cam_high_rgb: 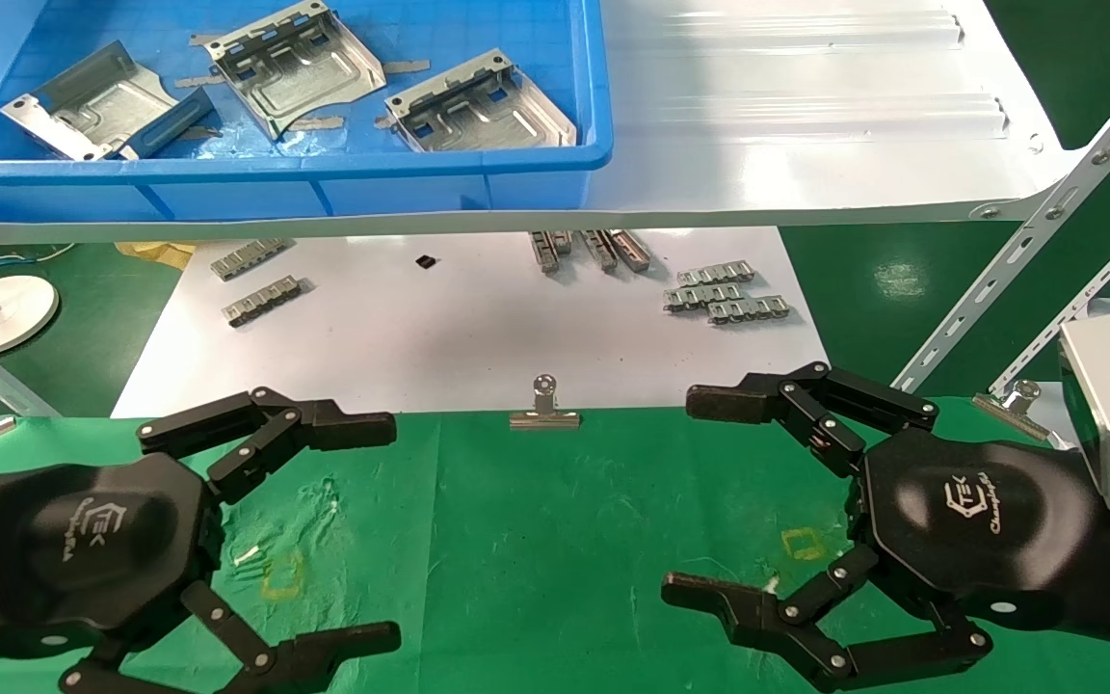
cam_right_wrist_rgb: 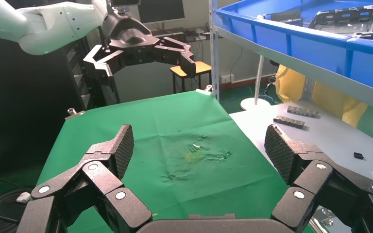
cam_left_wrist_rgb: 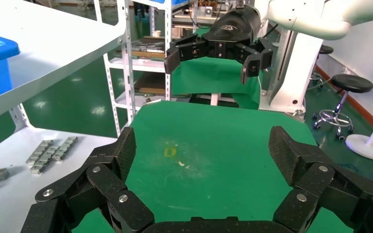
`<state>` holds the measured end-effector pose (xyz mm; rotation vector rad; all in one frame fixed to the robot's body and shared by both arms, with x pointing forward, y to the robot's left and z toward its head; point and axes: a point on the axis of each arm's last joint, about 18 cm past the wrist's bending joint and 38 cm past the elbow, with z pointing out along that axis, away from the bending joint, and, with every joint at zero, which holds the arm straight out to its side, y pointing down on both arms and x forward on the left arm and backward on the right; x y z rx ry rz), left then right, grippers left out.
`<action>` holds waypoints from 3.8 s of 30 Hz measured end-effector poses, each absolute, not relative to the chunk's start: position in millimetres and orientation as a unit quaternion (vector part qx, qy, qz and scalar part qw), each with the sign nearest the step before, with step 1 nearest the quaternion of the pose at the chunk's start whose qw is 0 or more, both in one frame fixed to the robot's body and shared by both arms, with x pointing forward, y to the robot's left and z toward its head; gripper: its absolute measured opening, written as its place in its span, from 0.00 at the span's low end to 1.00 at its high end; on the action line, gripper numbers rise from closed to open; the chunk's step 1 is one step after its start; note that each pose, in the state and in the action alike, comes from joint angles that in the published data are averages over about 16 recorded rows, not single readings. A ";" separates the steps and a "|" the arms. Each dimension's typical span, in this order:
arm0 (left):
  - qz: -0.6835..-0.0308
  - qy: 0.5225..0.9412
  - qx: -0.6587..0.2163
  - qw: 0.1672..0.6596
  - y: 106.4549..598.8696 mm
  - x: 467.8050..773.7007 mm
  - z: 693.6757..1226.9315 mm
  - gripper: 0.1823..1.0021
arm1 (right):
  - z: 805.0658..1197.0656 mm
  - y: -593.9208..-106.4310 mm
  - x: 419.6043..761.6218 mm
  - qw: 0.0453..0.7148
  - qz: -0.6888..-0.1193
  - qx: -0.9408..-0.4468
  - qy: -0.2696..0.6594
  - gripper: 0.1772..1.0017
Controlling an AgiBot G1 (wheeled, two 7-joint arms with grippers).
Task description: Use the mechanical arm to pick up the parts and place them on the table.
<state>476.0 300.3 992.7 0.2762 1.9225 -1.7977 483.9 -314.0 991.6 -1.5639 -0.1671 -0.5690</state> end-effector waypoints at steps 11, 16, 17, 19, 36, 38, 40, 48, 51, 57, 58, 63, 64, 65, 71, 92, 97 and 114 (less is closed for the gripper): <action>-0.659 0.704 0.101 0.245 300.3 476.0 992.7 1.00 | 991.6 -314.0 483.9 0.670 -0.252 -0.694 -0.074 1.00; -0.659 0.704 0.101 0.245 300.3 476.0 992.7 1.00 | 991.6 -314.0 483.9 0.670 -0.252 -0.694 -0.074 0.99; -0.659 0.704 0.101 0.245 300.3 476.0 992.7 1.00 | 991.6 -314.0 483.9 0.670 -0.252 -0.694 -0.074 0.98; -0.659 0.704 0.101 0.245 300.3 476.0 992.7 1.00 | 991.6 -314.0 483.9 0.670 -0.252 -0.694 -0.074 0.98; -0.659 0.704 0.101 0.245 300.3 476.0 992.7 1.00 | 991.6 -314.0 483.9 0.670 -0.252 -0.694 -0.074 0.71; -0.659 0.704 0.101 0.245 300.3 476.0 992.7 1.00 | 991.6 -314.0 483.9 0.670 -0.252 -0.694 -0.074 0.65; -0.659 0.704 0.101 0.245 300.3 476.0 992.7 1.00 | 991.6 -314.0 483.9 0.670 -0.252 -0.694 -0.074 0.59; -0.659 0.704 0.101 0.245 300.3 476.0 992.6 1.00 | 991.6 -314.0 483.9 0.670 -0.252 -0.694 -0.074 0.37; -0.659 0.704 0.101 0.245 300.4 476.1 992.9 1.00 | 991.6 -314.0 483.9 0.670 -0.252 -0.694 -0.074 0.29; -0.657 0.700 0.100 0.260 303.5 478.6 1002.8 1.00 | 991.6 -314.0 483.9 0.670 -0.252 -0.694 -0.074 0.16; -0.658 0.698 0.100 0.265 304.4 479.5 1006.6 1.00 | 991.6 -314.0 483.9 0.670 -0.252 -0.694 -0.074 0.14; -0.658 0.685 0.096 0.298 310.6 488.4 1033.1 1.00 | 991.6 -314.0 483.9 0.670 -0.252 -0.694 -0.074 0.08; -0.658 0.681 0.094 0.308 312.2 491.6 1040.6 1.00 | 991.6 -314.0 483.9 0.670 -0.252 -0.694 -0.074 0.07; -0.658 0.677 0.091 0.318 313.9 495.4 1048.7 1.00 | 991.6 -314.0 483.9 0.670 -0.252 -0.694 -0.074 0.06; -0.656 0.648 0.060 0.382 324.6 529.7 1105.2 1.00 | 991.6 -314.0 483.9 0.670 -0.252 -0.694 -0.074 0.02; -0.564 0.597 -0.165 0.547 326.8 678.1 1223.0 1.00 | 991.6 -314.0 483.9 0.670 -0.252 -0.694 -0.074 0.02; -0.540 0.602 -0.189 0.557 327.3 687.8 1223.2 0.99 | 991.6 -314.0 483.9 0.670 -0.252 -0.694 -0.074 0.02; -0.516 0.629 -0.210 0.542 332.3 689.7 1212.4 0.79 | 991.6 -314.0 483.9 0.670 -0.252 -0.694 -0.074 0.22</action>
